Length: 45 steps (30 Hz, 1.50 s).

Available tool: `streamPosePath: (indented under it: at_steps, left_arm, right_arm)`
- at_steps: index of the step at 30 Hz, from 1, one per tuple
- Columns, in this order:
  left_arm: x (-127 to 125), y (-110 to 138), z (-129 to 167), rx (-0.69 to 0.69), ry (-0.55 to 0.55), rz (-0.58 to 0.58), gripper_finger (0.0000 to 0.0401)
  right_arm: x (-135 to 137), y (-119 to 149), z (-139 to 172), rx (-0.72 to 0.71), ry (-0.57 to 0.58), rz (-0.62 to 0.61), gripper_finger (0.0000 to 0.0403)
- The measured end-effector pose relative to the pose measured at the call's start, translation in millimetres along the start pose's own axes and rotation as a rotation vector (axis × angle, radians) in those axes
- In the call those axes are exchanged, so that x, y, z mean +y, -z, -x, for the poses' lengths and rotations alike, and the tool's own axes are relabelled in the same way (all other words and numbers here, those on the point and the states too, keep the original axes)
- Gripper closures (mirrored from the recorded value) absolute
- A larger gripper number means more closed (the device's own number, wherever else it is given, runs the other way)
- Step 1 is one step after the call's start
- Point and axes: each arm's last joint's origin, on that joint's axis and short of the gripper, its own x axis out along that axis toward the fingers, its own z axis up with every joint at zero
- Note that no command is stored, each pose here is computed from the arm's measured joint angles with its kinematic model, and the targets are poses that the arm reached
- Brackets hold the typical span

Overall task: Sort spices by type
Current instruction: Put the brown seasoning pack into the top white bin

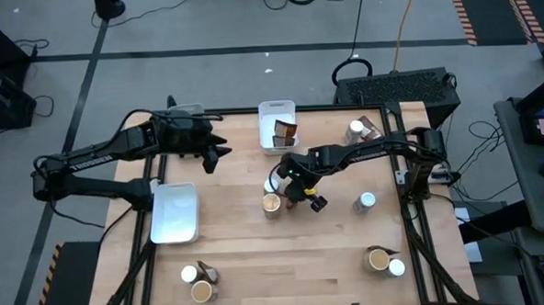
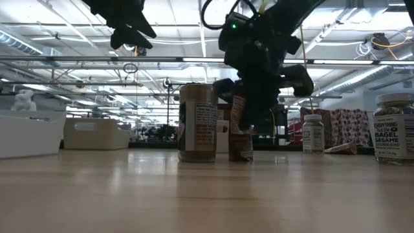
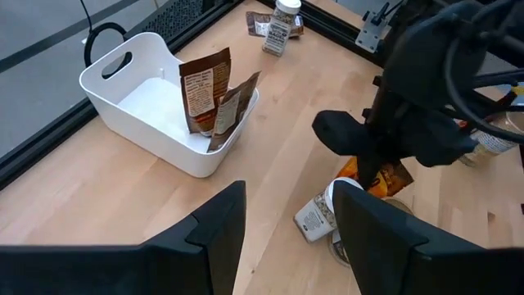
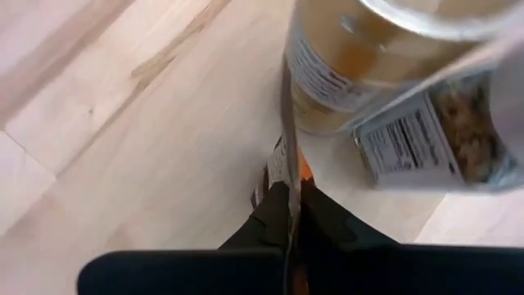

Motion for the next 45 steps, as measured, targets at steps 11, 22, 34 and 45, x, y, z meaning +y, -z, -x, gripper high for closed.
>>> streamPosePath:
  at_steps: [11,22,34,45]
  left_arm:
    - [0.2,0.5,0.0,0.006,-0.002,-0.001,0.0212]
    - [0.3,0.5,0.1,0.006,-0.002,-0.020,0.0212]
    - [0.1,-0.3,0.1,-0.002,0.000,-0.029,0.0212]
    - [-0.3,-1.7,0.1,-0.017,0.004,-0.020,0.0212]
  right_arm:
    - [-13.2,13.4,22.2,-0.003,0.052,-0.175,0.0402]
    - [-18.2,13.4,95.6,-0.153,0.210,-0.307,0.0403]
    - [-65.2,14.0,188.5,-0.457,0.630,-0.484,0.0403]
    - [-132.7,74.1,156.7,-0.409,0.720,-0.775,0.0402]
